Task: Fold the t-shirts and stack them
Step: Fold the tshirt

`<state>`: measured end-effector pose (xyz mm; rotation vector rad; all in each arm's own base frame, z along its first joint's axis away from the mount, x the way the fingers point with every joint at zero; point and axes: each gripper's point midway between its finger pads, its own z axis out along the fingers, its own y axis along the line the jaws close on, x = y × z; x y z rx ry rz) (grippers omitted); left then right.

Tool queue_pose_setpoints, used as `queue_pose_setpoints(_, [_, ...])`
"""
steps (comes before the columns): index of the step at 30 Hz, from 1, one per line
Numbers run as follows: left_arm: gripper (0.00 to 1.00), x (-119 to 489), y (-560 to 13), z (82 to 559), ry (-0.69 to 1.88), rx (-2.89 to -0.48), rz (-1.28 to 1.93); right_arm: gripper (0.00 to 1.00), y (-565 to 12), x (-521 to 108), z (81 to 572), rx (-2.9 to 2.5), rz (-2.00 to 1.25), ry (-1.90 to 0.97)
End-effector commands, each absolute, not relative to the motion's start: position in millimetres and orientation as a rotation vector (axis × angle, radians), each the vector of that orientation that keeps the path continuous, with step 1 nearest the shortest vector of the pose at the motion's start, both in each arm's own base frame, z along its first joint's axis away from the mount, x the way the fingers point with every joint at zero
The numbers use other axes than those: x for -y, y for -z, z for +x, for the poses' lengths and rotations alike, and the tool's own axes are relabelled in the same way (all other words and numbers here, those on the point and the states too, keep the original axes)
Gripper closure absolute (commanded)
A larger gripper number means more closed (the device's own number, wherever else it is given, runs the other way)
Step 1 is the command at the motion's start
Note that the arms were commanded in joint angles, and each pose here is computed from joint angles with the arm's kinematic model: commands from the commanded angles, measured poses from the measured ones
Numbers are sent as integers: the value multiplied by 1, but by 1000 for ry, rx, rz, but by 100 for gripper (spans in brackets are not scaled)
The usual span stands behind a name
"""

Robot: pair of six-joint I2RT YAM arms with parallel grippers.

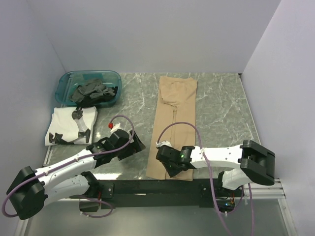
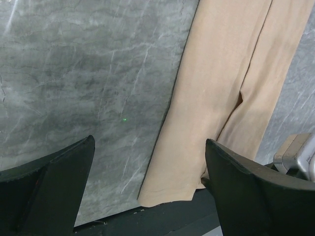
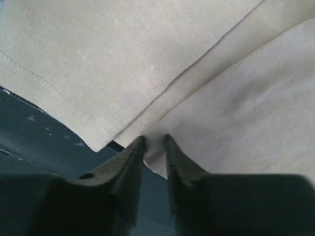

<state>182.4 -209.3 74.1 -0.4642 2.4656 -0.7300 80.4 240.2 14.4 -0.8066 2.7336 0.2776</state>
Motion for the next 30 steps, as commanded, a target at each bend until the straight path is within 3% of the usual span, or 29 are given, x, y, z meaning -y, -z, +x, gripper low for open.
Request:
queue_pose_setpoints(1, [0,214,-82,187,747,-2444,-463,71,-18,-249,82,-2731,-787,-284])
queue_pose_setpoints(2, [1,214,-82,187,750,-2443,-462,81,-17,-247,83,-2739,-775,-260])
queue_pose_setpoints(8, [1,217,-83,188,754,-2451,-451,100,-29,-249,87,-2708,-753,-267])
queue_pose_setpoints(20, [1,223,-80,183,779,-2483,-421,97,-57,-262,80,-2674,-767,-442])
queue_pose_setpoints(25, [1,227,-81,178,811,-2501,-396,88,-50,-264,78,-2691,-773,-442])
queue_pose_setpoints(30, [1,224,-75,169,808,-2538,-398,89,-49,-269,77,-2679,-749,-495])
